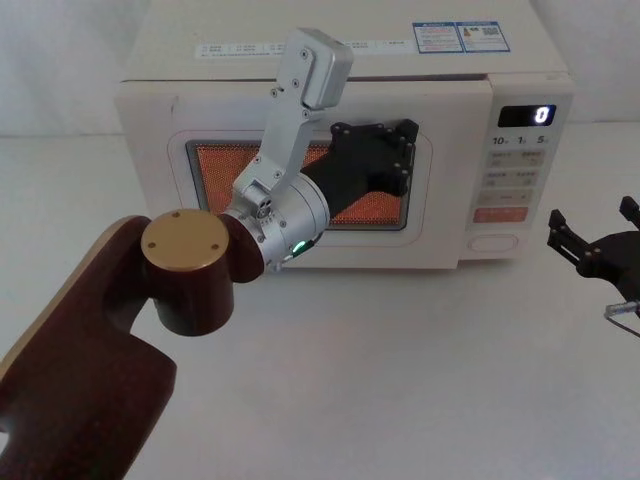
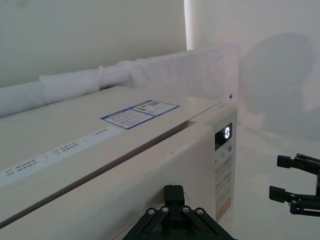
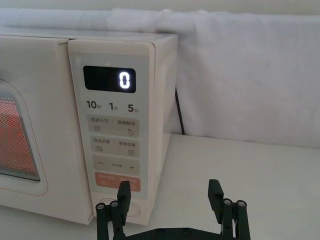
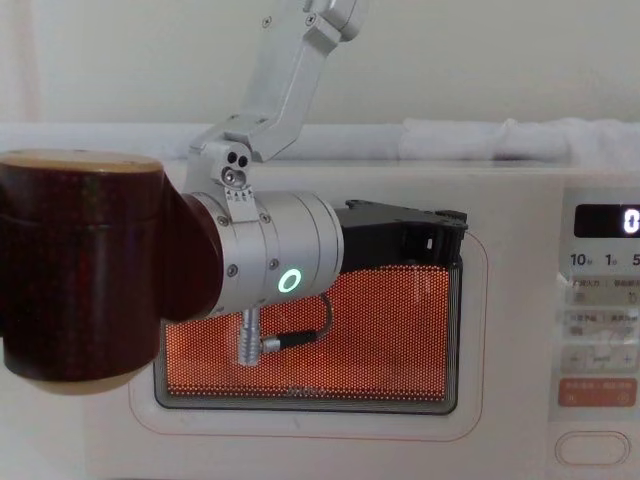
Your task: Press the button to open the microwave door with one hand; close the microwave door with the other hand.
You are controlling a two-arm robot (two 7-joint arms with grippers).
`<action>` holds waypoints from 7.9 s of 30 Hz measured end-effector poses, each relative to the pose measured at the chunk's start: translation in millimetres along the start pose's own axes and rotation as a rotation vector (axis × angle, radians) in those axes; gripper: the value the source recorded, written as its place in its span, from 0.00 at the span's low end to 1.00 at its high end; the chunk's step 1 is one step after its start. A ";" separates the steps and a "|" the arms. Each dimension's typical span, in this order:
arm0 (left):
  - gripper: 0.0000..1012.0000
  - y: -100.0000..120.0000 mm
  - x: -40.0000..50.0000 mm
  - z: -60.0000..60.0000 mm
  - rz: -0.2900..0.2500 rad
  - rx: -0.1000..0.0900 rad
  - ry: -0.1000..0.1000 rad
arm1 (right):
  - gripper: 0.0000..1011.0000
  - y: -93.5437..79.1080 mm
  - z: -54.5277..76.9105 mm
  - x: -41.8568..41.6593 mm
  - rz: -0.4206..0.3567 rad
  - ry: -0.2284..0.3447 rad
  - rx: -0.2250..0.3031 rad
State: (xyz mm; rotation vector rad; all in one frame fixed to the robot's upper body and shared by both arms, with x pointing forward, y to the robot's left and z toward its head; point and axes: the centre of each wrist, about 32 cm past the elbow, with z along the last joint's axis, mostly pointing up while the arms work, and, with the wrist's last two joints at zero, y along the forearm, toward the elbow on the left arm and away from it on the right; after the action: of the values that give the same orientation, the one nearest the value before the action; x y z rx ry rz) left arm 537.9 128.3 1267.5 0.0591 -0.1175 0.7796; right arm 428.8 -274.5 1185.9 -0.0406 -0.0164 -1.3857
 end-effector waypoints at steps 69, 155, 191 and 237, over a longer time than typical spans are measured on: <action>0.00 38.0 -18.1 0.6 -0.132 -0.076 0.113 | 0.99 0.0 0.0 0.0 0.000 0.000 0.000; 0.00 175.5 -5.1 -106.4 0.788 0.027 0.123 | 0.99 0.0 0.0 0.0 0.000 0.000 0.000; 0.11 172.1 -10.1 -108.7 0.779 0.046 0.105 | 0.99 0.0 0.0 0.0 0.000 0.000 0.000; 0.99 172.1 -9.6 -108.4 0.778 0.044 0.105 | 0.99 0.0 0.0 0.0 0.000 0.000 0.000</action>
State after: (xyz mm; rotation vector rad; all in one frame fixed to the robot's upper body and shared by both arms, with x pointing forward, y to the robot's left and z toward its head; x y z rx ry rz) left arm 419.1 254.3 1160.4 0.0119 -0.0186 1.5603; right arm 428.8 -274.5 1185.9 -0.0406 -0.0164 -1.3857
